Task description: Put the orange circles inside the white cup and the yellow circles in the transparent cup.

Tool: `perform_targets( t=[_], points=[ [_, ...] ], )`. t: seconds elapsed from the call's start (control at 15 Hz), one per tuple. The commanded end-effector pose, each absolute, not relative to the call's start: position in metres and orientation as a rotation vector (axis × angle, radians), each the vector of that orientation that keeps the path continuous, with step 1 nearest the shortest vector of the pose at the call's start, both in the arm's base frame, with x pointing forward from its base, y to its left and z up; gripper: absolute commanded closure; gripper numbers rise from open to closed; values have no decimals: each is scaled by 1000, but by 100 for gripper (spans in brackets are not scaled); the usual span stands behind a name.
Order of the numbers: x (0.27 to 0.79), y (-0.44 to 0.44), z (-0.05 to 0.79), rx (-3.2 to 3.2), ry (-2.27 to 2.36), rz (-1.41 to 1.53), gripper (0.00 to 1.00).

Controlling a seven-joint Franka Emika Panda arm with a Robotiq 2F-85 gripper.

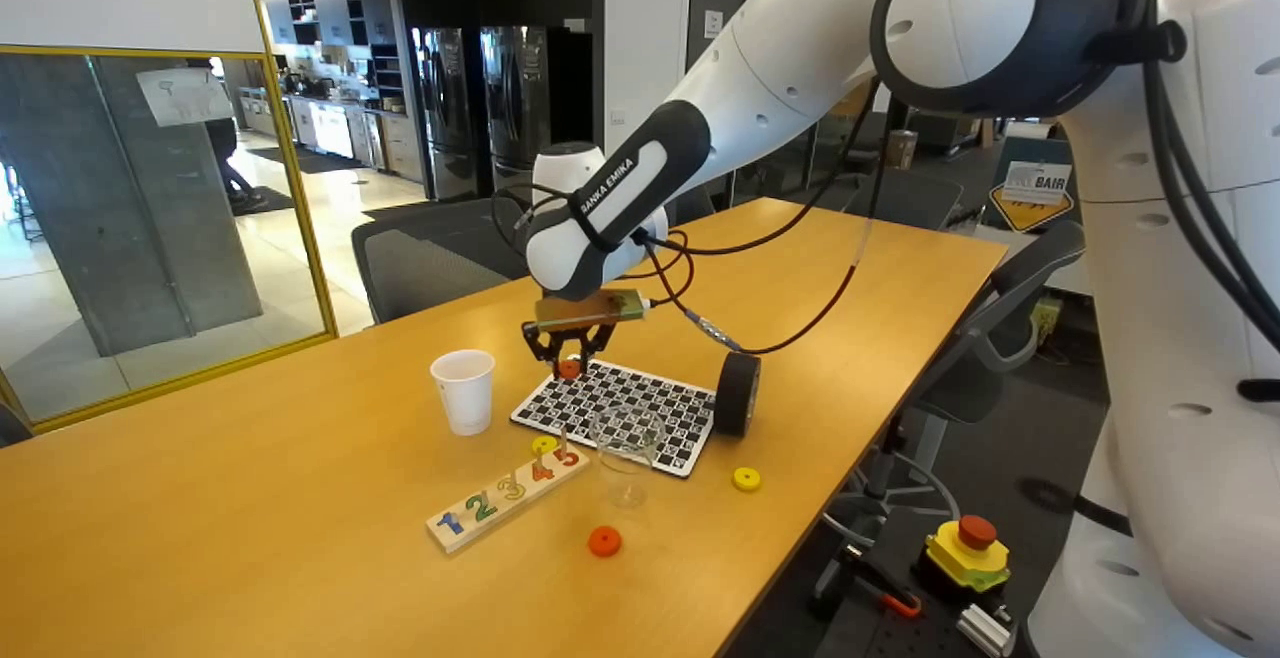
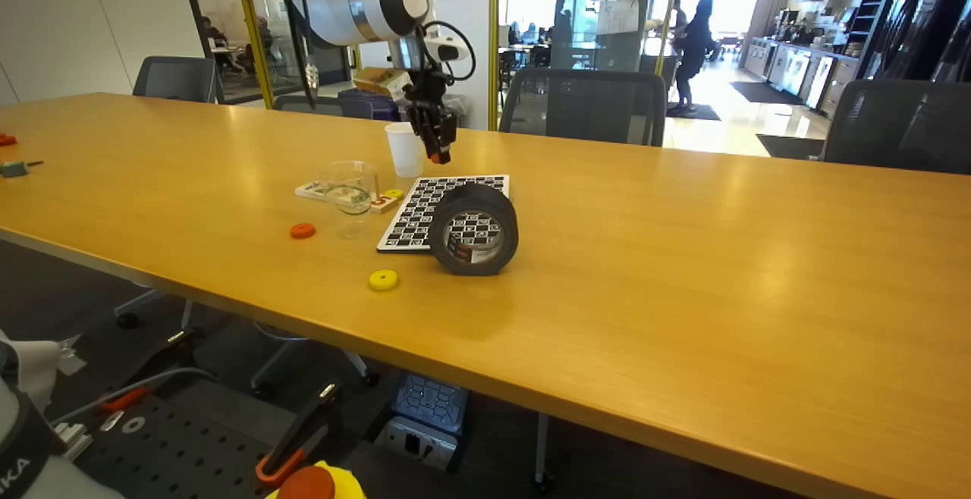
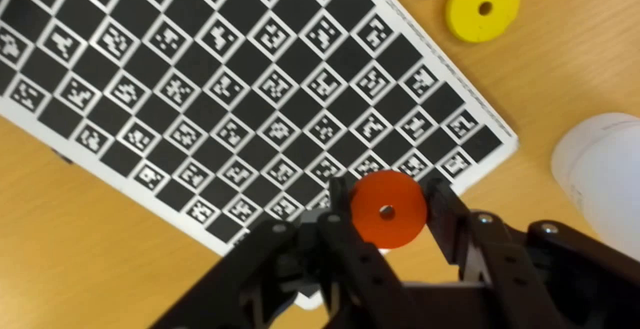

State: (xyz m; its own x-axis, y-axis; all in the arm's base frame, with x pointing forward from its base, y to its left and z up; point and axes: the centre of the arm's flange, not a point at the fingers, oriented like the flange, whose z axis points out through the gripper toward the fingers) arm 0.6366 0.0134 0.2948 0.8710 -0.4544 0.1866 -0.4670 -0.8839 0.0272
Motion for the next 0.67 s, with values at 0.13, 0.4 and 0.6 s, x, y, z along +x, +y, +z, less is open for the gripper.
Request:
perform_targets(
  t=[0.13,0.4,0.6],
  points=[
    [663,73,338,3004,-563,435,82],
    [665,113,346,3042,-465,474,82],
    [667,133,349,3064,-413,486,82]
  ],
)
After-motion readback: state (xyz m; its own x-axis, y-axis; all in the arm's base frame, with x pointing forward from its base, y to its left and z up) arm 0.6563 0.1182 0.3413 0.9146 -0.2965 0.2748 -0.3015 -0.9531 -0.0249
